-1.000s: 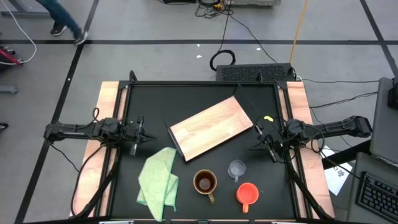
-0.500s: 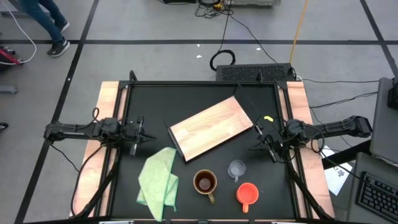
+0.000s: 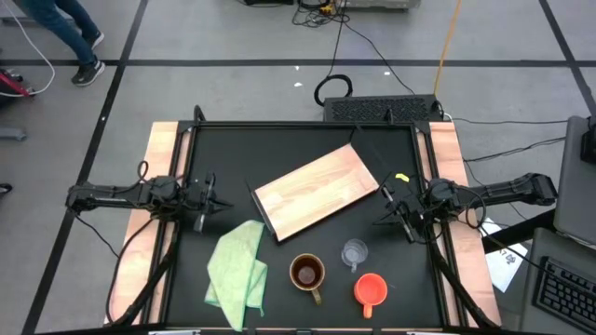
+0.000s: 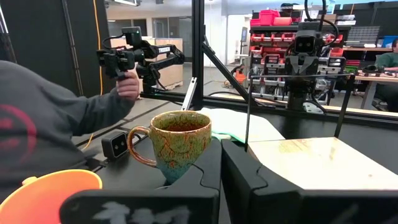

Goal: Stack small to large cups/mugs on shelf
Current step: Put the green mug on the shelf

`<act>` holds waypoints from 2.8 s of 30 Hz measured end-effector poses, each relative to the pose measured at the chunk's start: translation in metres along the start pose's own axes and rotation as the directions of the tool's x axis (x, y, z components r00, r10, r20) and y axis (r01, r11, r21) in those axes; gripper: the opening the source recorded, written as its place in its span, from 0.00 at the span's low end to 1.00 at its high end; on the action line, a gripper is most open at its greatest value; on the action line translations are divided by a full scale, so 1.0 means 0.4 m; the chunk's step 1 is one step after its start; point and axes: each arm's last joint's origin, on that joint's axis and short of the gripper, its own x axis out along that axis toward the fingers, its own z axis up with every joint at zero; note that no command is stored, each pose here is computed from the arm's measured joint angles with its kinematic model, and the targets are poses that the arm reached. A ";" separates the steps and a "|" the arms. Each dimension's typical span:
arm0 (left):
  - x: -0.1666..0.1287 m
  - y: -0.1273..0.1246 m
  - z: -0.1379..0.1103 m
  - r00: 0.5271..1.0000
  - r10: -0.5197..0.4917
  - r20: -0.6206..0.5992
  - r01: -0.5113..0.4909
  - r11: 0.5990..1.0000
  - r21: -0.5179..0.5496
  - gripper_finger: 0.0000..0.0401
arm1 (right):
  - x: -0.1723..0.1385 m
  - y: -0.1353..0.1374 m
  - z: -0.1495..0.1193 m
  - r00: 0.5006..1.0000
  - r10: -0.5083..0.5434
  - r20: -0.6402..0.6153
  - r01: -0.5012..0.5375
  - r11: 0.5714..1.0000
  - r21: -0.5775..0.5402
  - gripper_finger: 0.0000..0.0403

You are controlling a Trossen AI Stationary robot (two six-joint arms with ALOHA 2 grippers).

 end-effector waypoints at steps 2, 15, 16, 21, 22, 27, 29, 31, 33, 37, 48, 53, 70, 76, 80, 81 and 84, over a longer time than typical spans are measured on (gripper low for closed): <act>0.000 0.000 0.000 1.000 0.000 0.000 0.000 1.000 -0.015 0.06 | 0.000 0.000 0.000 1.000 0.000 0.000 0.000 1.000 0.000 0.00; 0.000 -0.002 0.003 1.000 -0.026 0.014 0.028 0.990 -0.140 0.06 | 0.000 0.000 0.000 1.000 0.000 0.000 0.000 1.000 0.000 0.00; 0.000 -0.002 0.005 0.999 -0.027 0.021 0.029 0.990 -0.139 0.06 | 0.000 0.000 0.000 1.000 0.000 0.001 0.000 1.000 -0.001 0.00; 0.000 -0.002 0.011 0.999 -0.027 0.047 0.033 0.990 -0.135 0.06 | 0.000 0.000 0.002 1.000 0.000 0.007 0.000 1.000 -0.003 0.00; 0.000 -0.002 0.013 0.998 -0.027 0.053 0.033 0.990 -0.134 0.06 | 0.000 0.000 0.003 1.000 0.000 0.011 0.000 1.000 -0.004 0.00; -0.002 -0.002 0.027 0.994 -0.028 0.110 0.041 0.992 -0.120 0.06 | 0.000 0.000 0.012 0.999 0.001 0.049 0.001 0.999 -0.034 0.00; -0.002 -0.003 0.030 0.992 -0.037 0.121 0.050 0.993 -0.105 0.04 | -0.001 0.001 0.023 0.996 0.003 0.093 0.007 0.995 -0.102 0.00; -0.002 -0.003 0.032 0.991 -0.041 0.130 0.054 0.994 -0.092 0.01 | -0.002 0.001 0.034 0.991 0.005 0.135 0.013 0.992 -0.129 0.00; -0.002 -0.003 0.032 0.991 -0.041 0.131 0.053 0.995 -0.088 0.01 | -0.003 0.002 0.040 0.988 0.006 0.154 0.015 0.990 -0.137 0.00; -0.002 -0.003 0.032 0.991 -0.037 0.131 0.049 0.995 -0.089 0.01 | 0.004 -0.002 0.038 0.995 -0.018 0.103 0.030 0.993 -0.117 0.00; -0.002 -0.002 0.031 0.991 -0.028 0.128 0.040 0.994 -0.099 0.06 | 0.066 -0.024 0.118 0.999 -0.031 -0.012 0.030 0.997 -0.076 0.00; -0.002 -0.002 0.031 0.992 -0.027 0.127 0.040 0.994 -0.099 0.06 | 0.107 -0.038 0.136 0.998 -0.030 -0.060 0.026 0.998 -0.060 0.00; -0.002 -0.002 0.031 0.992 -0.023 0.127 0.024 1.000 -0.008 0.06 | 0.271 -0.091 0.241 0.981 0.022 -0.194 -0.015 0.999 0.039 0.00; -0.002 0.000 0.031 0.992 0.001 0.128 -0.004 1.000 0.027 0.06 | 0.325 -0.088 0.270 0.973 0.091 -0.212 -0.086 0.996 0.030 0.00; -0.002 0.003 0.031 0.991 0.047 0.127 -0.049 0.999 0.014 0.06 | 0.365 -0.094 0.266 0.963 0.103 -0.250 -0.098 0.995 0.029 0.00; -0.002 0.004 0.031 0.990 0.057 0.127 -0.058 0.998 0.007 0.06 | 0.376 -0.098 0.264 0.960 0.103 -0.260 -0.098 0.995 0.033 0.00; -0.002 0.006 0.031 0.989 0.080 0.128 -0.080 0.997 -0.004 0.06 | 0.408 -0.109 0.250 0.940 0.107 -0.323 -0.092 0.994 0.061 0.00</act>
